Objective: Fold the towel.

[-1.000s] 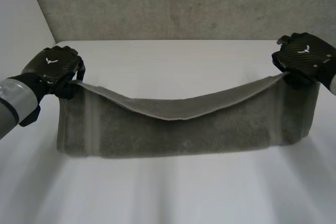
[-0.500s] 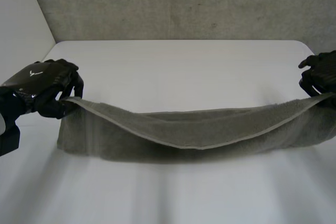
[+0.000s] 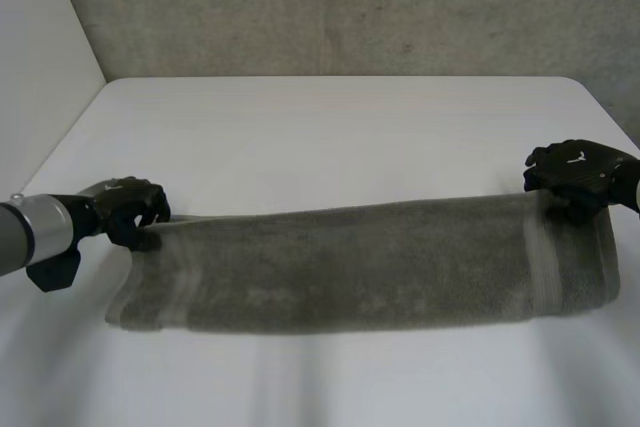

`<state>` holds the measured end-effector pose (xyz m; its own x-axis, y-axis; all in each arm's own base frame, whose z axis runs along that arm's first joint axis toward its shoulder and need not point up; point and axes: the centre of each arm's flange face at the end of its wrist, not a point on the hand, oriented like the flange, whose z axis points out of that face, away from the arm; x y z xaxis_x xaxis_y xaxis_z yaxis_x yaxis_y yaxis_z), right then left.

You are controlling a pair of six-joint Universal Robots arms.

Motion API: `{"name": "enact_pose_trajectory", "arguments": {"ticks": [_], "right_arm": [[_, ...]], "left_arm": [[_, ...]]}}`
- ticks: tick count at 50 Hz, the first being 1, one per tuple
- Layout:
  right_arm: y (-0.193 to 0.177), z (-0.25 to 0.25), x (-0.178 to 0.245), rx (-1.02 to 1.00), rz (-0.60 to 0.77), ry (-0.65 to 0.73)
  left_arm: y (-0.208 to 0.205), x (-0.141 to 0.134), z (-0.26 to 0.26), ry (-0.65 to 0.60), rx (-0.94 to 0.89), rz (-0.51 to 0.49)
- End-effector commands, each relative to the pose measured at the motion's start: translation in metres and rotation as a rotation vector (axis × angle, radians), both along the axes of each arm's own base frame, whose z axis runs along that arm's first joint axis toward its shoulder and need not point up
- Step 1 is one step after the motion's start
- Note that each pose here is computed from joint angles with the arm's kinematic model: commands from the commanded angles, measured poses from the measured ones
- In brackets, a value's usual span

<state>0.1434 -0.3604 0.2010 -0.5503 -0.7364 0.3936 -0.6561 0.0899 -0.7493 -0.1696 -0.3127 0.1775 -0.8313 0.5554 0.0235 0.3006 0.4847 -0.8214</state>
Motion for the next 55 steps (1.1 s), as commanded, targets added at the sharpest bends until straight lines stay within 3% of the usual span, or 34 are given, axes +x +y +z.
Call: {"name": "enact_pose_trajectory", "arguments": {"ticks": [1, 25, 42, 46, 55], "right_arm": [[-0.004, -0.02, 0.015, -0.004, 0.015, 0.035], [-0.025, -0.048, 0.025, -0.048, -0.045, 0.057], [-0.039, -0.018, 0.025, -0.17, -0.118, -0.045], [-0.045, -0.006, 0.021, -0.217, -0.185, -0.124], [-0.022, 0.031, 0.021, -0.259, -0.183, -0.195]], "left_arm": [[-0.008, -0.005, -0.018, -0.026, 0.035, 0.002], [-0.025, -0.007, -0.032, -0.042, 0.035, 0.004], [-0.023, -0.018, -0.007, -0.045, -0.055, -0.014], [-0.028, -0.018, 0.0, -0.043, -0.11, -0.011], [-0.02, -0.018, 0.026, -0.036, -0.213, -0.007]]}}
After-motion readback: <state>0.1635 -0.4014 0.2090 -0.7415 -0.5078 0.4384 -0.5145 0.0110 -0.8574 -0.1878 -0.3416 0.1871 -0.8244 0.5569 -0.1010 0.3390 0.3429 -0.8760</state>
